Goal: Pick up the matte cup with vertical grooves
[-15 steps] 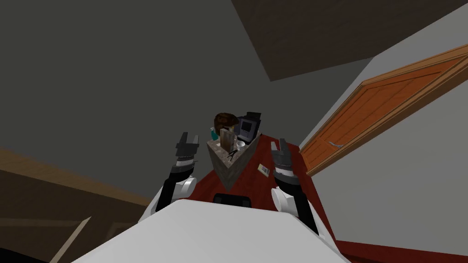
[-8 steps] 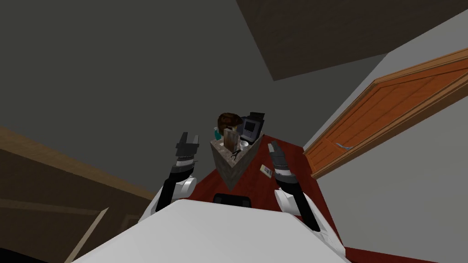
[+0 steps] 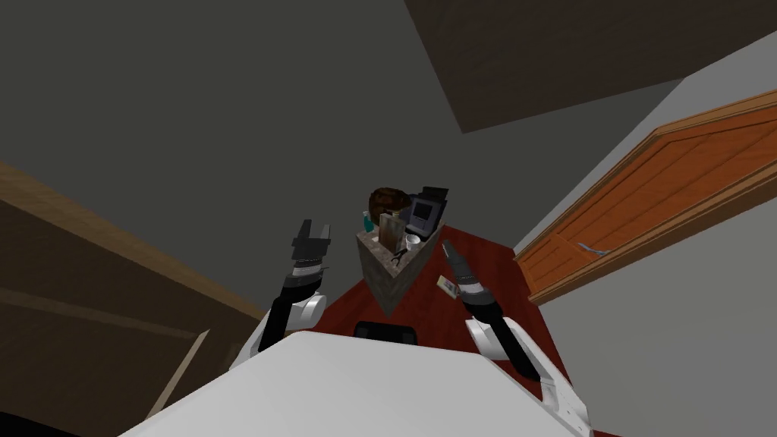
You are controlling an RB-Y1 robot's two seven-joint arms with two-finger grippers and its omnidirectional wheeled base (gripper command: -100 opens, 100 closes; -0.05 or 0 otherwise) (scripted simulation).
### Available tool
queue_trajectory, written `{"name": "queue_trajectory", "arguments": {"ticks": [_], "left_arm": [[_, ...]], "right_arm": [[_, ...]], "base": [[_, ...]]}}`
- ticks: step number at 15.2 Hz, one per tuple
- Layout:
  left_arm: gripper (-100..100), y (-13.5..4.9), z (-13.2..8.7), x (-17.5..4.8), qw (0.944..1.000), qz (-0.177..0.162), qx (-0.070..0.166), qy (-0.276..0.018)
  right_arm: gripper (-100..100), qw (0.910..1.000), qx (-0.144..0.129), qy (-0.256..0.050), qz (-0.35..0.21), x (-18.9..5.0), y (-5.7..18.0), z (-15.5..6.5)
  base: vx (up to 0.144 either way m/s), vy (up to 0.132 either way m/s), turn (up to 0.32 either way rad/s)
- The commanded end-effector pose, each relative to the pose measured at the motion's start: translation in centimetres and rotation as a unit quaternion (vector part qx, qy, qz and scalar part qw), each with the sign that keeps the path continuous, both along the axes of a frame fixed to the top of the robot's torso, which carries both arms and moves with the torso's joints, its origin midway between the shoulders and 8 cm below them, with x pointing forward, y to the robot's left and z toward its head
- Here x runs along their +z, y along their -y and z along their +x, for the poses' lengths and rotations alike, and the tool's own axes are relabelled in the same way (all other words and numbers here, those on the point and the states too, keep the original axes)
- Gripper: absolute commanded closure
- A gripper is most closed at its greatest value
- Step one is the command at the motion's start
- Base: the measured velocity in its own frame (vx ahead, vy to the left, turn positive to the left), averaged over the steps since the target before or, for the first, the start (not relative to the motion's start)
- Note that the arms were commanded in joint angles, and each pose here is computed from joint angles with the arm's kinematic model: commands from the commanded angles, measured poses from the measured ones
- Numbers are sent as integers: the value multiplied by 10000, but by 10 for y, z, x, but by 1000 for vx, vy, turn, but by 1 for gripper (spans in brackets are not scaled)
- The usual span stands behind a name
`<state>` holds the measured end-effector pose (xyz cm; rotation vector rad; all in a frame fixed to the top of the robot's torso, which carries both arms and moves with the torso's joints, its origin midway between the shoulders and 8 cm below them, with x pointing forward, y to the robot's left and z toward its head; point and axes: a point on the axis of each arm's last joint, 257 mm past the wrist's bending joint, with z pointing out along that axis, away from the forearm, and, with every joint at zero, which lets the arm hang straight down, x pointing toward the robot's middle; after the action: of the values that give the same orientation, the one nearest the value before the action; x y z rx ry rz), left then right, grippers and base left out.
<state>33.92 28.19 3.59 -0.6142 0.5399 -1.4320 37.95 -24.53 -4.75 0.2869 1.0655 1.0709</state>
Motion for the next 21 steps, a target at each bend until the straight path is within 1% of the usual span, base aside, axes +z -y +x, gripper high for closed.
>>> {"name": "queue_trajectory", "arguments": {"ticks": [1, 3, 4, 6, 7, 9, 10, 12, 13, 14, 15, 16, 17, 18, 19, 20, 21], "left_arm": [[0, 0, 0, 0, 10000, 0, 0, 0], [0, 0, 0, 0, 10000, 0, 0, 0], [0, 0, 0, 0, 10000, 0, 0, 0], [0, 0, 0, 0, 10000, 0, 0, 0], [0, 0, 0, 0, 10000, 0, 0, 0], [0, 0, 0, 0, 10000, 0, 0, 0], [0, 0, 0, 0, 10000, 0, 0, 0], [0, 0, 0, 0, 10000, 0, 0, 0], [0, 0, 0, 0, 10000, 0, 0, 0], [0, 0, 0, 0, 10000, 0, 0, 0], [0, 0, 0, 0, 10000, 0, 0, 0], [0, 0, 0, 0, 10000, 0, 0, 0], [0, 0, 0, 0, 10000, 0, 0, 0], [0, 0, 0, 0, 10000, 0, 0, 0], [0, 0, 0, 0, 10000, 0, 0, 0], [0, 0, 0, 0, 10000, 0, 0, 0], [0, 0, 0, 0, 10000, 0, 0, 0]], "right_arm": [[-100, 9990, 0, -149, -412, -18, 2, 6], [-100, 9984, 53, -166, -538, -19, 2, 5], [-100, 9963, 34, -274, -819, -33, 6, 9], [-100, 9952, 81, -288, -937, -34, 6, 9], [-100, 9914, 67, -398, -1246, -48, 11, 12], [-100, 9899, 108, -409, -1351, -48, 12, 12], [-100, 9846, 92, -519, -1666, -63, 18, 15], [-100, 9826, 135, -528, -1778, -63, 19, 14], [-100, 9756, 119, -637, -2098, -77, 27, 17], [-100, 9732, 156, -644, -2201, -78, 28, 17], [-100, 9729, 161, -645, -2213, -78, 28, 17], [-100, 9643, 145, -752, -2534, -92, 37, 18], [-100, 9614, 181, -759, -2638, -92, 39, 18], [-100, 9610, 187, -760, -2654, -92, 39, 18], [-100, 9503, 175, -868, -2984, -106, 50, 20], [-100, 9473, 206, -871, -3074, -106, 51, 19], [-100, 9466, 214, -872, -3096, -106, 51, 19]], "base": [[-17, 90, 136], [-17, 83, 53], [-6, 79, 64], [3, 59, 69], [9, 76, 104], [1, 77, 64], [-3, 82, 102], [-2, 68, 70], [20, 71, 90], [19, 80, 112], [8, 62, 44], [15, 83, 115], [19, 91, 117], [12, 63, 29], [4, 76, 113], [13, 86, 117], [15, 63, 27]]}}
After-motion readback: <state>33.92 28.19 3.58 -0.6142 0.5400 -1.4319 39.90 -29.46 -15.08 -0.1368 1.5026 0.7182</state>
